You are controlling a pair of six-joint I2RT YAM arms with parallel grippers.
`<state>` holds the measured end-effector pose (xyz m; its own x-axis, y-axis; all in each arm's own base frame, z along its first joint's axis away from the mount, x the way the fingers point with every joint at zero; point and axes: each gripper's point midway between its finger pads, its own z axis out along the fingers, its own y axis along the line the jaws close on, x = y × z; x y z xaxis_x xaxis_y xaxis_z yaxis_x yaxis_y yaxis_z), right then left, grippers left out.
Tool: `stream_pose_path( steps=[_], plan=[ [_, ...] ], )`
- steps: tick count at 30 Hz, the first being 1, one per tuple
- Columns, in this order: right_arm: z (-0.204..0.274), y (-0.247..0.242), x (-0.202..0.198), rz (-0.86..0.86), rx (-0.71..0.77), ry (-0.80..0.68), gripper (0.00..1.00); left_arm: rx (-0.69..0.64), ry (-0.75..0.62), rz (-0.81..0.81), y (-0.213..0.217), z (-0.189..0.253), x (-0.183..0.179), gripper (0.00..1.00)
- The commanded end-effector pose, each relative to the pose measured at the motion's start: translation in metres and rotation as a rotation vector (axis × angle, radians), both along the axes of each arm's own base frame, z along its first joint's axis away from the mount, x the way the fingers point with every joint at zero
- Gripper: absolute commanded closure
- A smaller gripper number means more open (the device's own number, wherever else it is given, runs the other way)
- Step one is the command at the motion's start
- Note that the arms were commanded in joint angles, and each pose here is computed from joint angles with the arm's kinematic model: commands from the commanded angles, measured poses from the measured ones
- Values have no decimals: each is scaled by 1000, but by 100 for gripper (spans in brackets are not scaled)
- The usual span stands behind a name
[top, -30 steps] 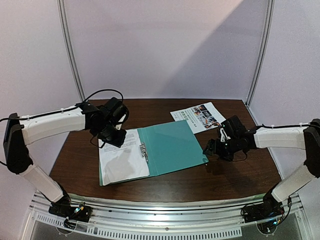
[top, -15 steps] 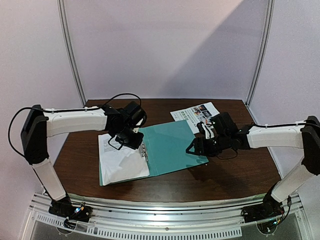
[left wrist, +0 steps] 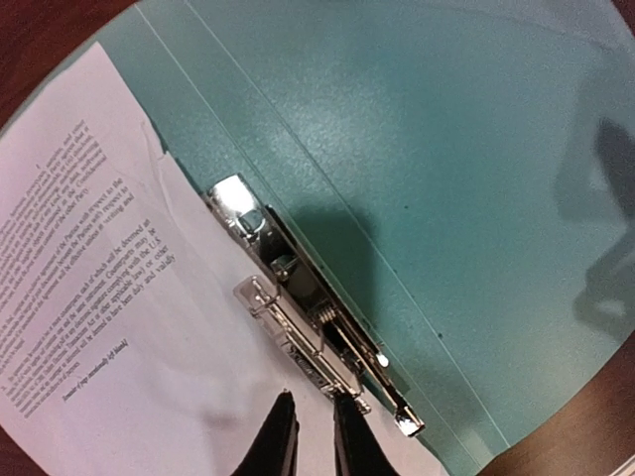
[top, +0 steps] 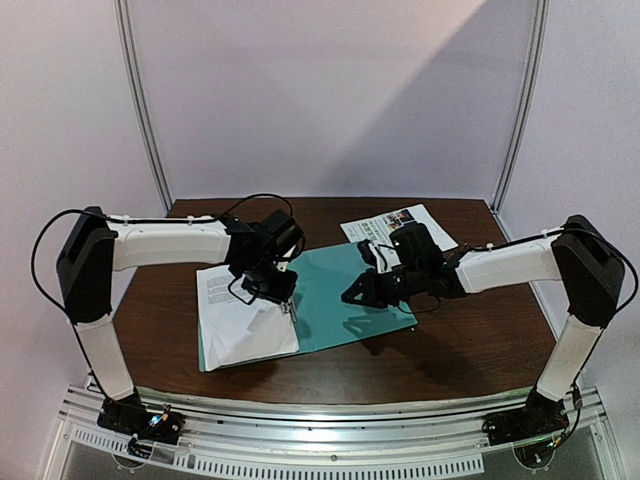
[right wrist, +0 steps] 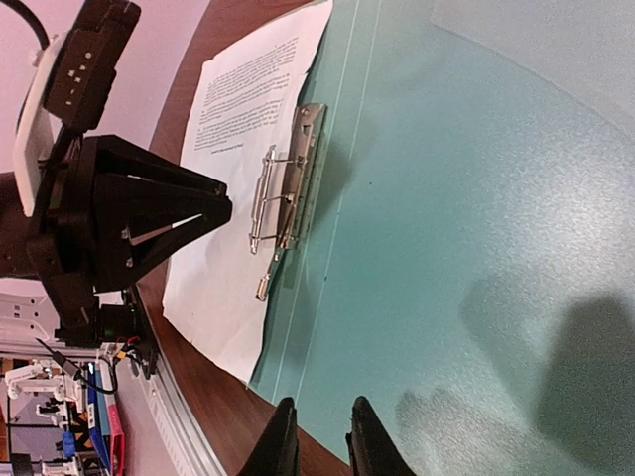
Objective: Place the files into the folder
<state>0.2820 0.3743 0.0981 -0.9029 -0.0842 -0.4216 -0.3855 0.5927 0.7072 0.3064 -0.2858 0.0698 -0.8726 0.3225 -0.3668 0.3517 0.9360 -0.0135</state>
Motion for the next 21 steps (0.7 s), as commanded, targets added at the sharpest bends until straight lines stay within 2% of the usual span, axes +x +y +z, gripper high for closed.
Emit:
stream_pose_path(
  steps=[1,13,21],
  plan=[
    [5,29,-2,63,74,-1,83,-24,0,-4,-15,1,-1,85],
    [-33,53,-6,107,72,79,100,-16,18,-2,-16,-4,-6,87],
    [-68,38,-16,96,-2,127,100,-4,33,-2,-18,-12,-7,87]
  ],
)
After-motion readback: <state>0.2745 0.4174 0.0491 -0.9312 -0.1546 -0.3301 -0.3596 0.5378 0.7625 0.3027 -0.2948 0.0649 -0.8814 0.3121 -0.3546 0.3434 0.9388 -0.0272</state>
